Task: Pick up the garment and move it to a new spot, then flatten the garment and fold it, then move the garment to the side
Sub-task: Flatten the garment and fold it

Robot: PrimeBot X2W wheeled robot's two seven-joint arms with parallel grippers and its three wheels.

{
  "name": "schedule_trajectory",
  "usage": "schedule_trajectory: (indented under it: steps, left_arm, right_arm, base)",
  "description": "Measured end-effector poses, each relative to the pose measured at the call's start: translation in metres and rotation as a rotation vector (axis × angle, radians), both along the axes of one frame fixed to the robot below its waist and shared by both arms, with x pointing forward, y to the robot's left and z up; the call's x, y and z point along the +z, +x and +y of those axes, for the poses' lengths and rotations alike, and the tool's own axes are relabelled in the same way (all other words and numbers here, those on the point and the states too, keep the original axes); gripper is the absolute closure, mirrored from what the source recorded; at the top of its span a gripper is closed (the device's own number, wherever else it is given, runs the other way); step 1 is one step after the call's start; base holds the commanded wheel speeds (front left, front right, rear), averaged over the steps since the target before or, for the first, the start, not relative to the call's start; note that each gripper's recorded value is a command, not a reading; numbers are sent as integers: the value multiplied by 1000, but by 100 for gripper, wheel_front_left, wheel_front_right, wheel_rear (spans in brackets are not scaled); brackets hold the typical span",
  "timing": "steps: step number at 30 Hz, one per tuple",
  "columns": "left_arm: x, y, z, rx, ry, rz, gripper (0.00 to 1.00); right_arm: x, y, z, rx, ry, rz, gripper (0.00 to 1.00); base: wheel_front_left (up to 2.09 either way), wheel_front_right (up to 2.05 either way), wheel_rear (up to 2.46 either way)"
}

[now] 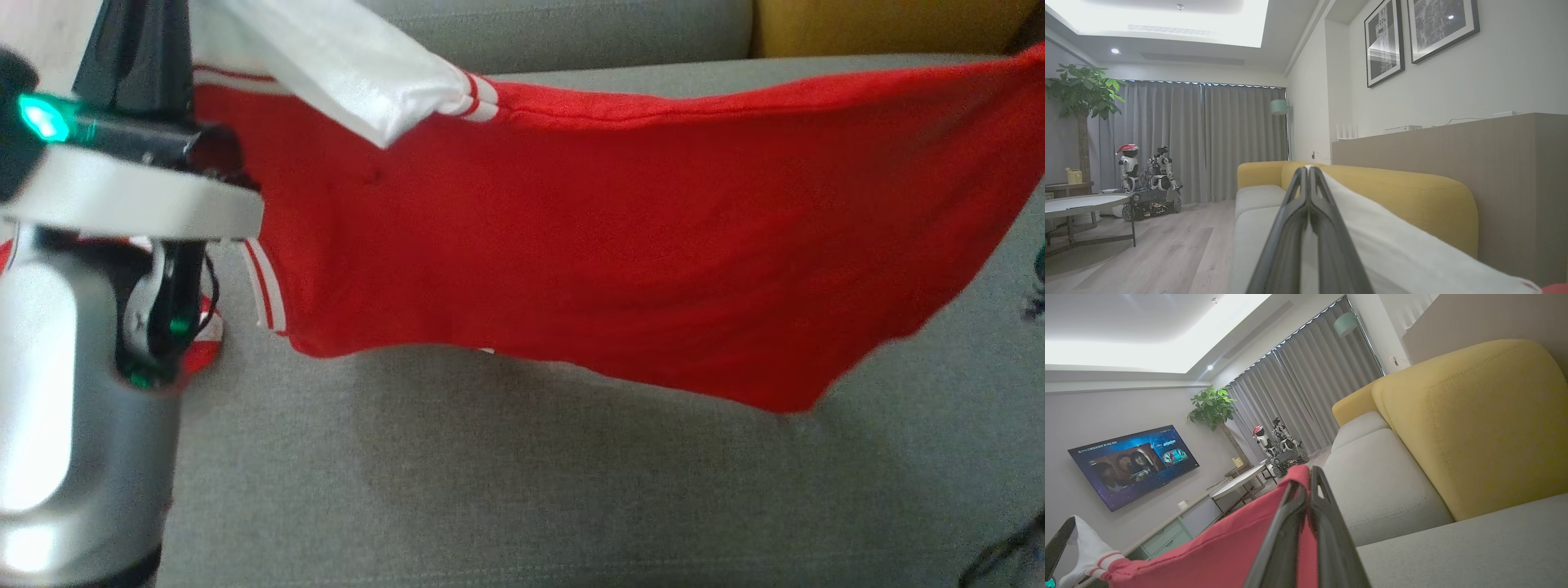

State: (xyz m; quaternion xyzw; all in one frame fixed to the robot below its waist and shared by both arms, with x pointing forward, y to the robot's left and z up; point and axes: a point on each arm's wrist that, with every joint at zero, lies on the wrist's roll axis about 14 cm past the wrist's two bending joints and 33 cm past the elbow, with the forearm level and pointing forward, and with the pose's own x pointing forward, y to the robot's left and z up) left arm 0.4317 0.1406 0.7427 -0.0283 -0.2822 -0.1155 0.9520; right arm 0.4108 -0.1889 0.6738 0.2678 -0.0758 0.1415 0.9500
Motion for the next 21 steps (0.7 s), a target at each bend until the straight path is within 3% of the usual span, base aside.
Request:
schedule_trajectory:
  steps: [5,10,17,21]
  left_arm:
    - [1,34,-11,-53,10,29,100]
    - [17,88,-18,-69,27,14,100]
    - [42,146,-21,-43,57,-60,100]
    - [43,170,-21,-17,54,-37,100]
  right_arm:
    - [8,33,3,4,13,-11,100]
    - [43,89,12,14,31,-88,100]
    - [76,160,19,-52,9,-159,100]
    - [86,183,24,-96,-16,-183,100]
  base:
    - [0,0,0]
    - [0,0,0]
    - [0,0,0]
    - [0,0,0]
